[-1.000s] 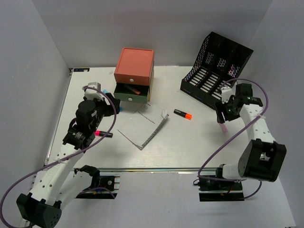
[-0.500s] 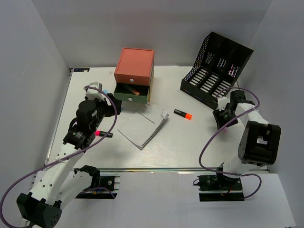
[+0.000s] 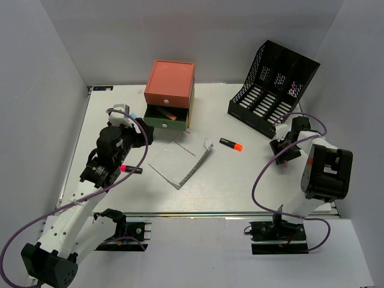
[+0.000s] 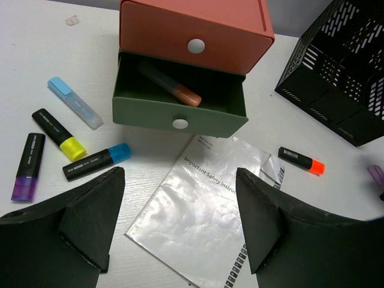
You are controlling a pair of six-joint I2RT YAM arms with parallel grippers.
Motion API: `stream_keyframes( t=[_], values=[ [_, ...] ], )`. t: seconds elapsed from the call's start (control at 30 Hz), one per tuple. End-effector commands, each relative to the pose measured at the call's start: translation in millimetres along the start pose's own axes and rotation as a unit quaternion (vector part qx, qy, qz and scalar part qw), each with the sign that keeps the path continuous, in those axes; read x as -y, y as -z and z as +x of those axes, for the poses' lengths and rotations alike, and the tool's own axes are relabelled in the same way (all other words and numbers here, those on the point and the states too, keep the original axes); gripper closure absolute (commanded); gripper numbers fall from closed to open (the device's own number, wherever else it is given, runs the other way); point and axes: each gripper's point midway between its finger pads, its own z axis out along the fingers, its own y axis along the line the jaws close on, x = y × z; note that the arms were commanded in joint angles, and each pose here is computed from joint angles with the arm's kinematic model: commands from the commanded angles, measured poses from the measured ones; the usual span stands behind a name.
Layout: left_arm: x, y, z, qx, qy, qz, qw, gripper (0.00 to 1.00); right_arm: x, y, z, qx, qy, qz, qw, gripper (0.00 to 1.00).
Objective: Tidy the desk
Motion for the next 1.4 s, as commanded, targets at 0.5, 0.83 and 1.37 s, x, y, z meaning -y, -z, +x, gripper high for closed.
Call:
stream_keyframes(
  t=[0.5,0.83,1.37],
  values=[
    [-6,-3,1,-0.001,-0.005,-0.012,1.000,0.16,-24,6,1,0.034,0.059,-0.075,0.995,0.98],
    [-9,-4,3,-0.003,-0.009,-0.020,1.000,0.19,-136,120,-84,0.198,0.267,-0.194,0.923,1.00],
    [-41,4,2,0.038,-0.036,-0.100,0.994,0.19,-334,210,-343,0.401,0.424,-0.174,0.793,1.00]
  ],
)
